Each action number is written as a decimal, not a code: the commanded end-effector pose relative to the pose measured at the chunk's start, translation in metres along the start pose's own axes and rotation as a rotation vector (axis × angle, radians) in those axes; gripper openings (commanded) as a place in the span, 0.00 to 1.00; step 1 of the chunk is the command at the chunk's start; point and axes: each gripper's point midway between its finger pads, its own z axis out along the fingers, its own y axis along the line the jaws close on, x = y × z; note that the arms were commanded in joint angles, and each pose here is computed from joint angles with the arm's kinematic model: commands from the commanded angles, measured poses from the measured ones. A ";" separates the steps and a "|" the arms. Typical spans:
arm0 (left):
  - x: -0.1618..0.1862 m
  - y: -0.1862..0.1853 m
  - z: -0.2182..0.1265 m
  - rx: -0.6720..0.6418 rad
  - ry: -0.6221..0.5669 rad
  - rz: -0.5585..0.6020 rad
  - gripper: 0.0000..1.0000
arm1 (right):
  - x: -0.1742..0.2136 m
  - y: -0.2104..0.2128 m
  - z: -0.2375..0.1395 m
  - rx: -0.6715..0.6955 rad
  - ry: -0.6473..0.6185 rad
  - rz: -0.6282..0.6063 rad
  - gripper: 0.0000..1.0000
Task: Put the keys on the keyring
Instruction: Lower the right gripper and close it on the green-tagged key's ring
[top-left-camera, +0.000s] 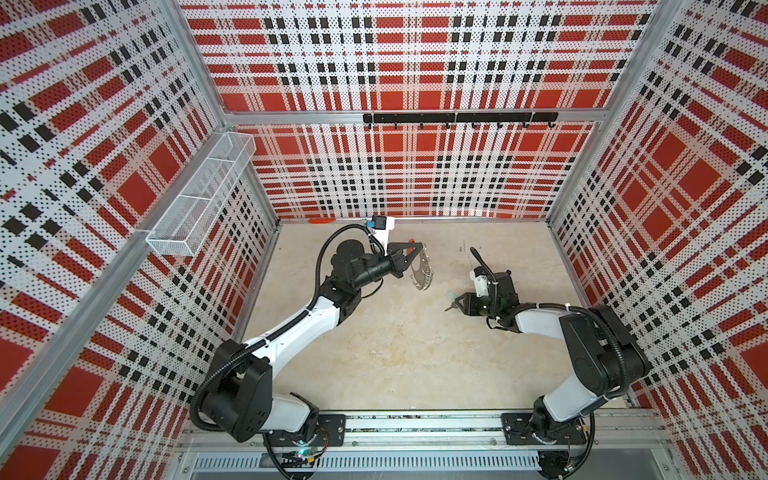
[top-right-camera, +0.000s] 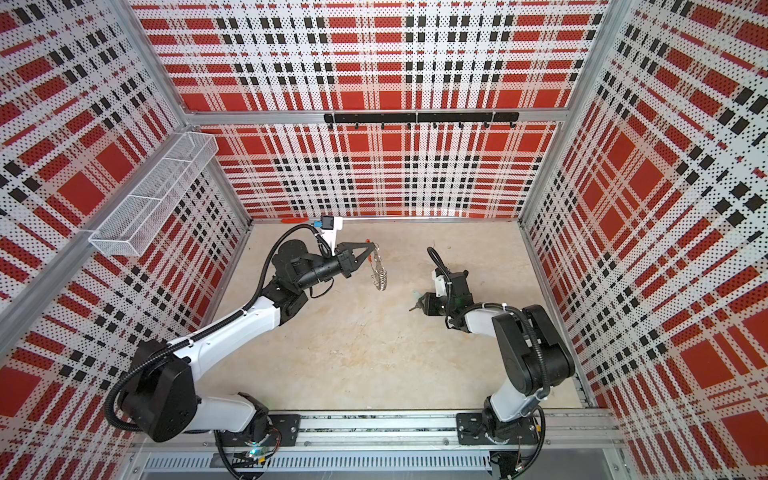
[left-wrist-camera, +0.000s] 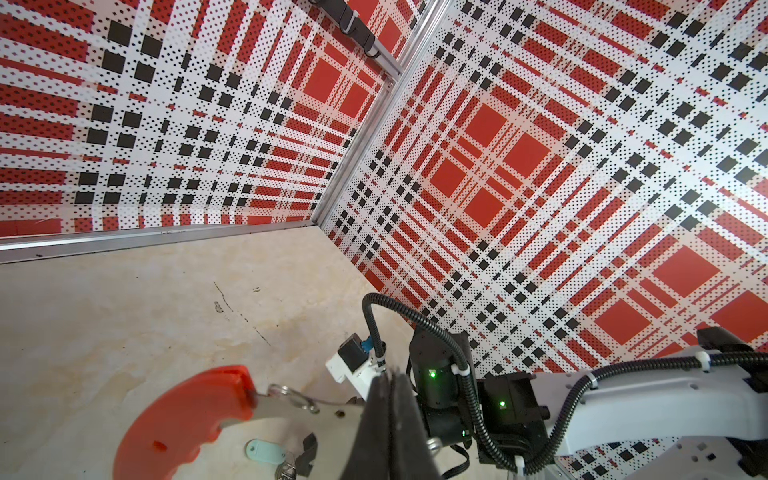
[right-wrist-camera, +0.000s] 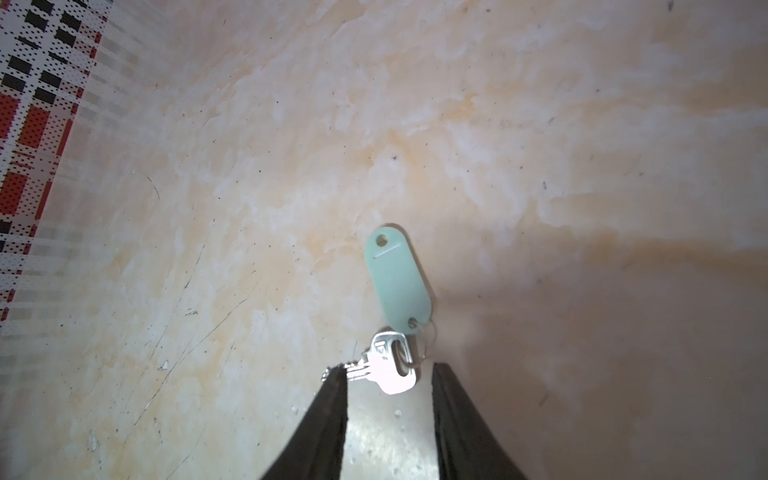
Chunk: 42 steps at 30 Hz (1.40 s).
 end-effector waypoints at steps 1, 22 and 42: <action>-0.019 -0.018 0.002 0.050 -0.044 0.053 0.00 | -0.002 -0.002 0.005 -0.010 -0.004 0.033 0.35; -0.019 -0.019 -0.001 0.048 -0.048 0.056 0.00 | 0.006 -0.007 0.017 -0.024 -0.011 0.124 0.28; -0.020 -0.018 -0.002 0.047 -0.048 0.060 0.00 | 0.005 -0.009 0.016 -0.010 -0.022 0.149 0.16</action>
